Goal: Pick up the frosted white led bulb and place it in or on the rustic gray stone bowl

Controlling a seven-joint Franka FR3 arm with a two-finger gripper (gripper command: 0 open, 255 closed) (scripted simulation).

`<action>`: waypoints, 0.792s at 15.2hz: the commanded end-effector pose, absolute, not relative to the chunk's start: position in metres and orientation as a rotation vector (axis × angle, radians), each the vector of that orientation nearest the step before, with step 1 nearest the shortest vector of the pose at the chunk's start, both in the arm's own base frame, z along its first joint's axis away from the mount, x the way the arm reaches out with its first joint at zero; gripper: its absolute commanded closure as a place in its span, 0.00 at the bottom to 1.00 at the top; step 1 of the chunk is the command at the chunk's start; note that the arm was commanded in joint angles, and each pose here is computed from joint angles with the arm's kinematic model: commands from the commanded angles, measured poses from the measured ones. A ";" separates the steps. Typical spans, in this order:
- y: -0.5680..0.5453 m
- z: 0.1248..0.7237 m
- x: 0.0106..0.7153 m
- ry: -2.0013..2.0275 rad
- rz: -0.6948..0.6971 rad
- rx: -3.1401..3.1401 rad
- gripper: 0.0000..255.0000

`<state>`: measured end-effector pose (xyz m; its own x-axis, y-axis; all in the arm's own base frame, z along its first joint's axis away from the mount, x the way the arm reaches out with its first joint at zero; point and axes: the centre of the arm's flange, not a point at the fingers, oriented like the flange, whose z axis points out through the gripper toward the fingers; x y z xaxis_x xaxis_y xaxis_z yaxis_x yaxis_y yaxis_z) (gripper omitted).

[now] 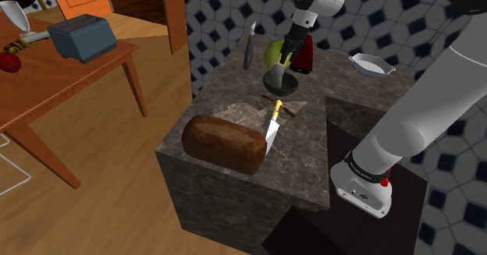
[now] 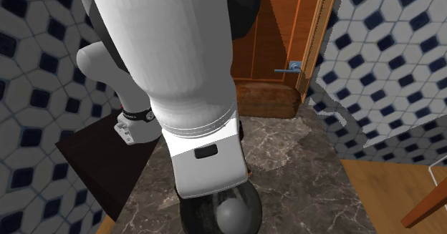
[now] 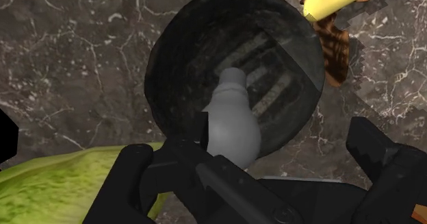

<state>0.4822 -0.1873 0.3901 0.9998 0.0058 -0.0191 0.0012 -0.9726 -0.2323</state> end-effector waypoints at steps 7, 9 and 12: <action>-0.199 0.439 0.483 -0.005 0.029 -2.907 0.00; -0.199 0.439 0.483 -0.005 0.029 -2.907 0.00; -0.199 0.439 0.483 -0.005 0.029 -2.907 0.00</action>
<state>0.4832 -0.1989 0.4386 0.9998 0.0058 -0.0190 0.0012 -0.9727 -0.2323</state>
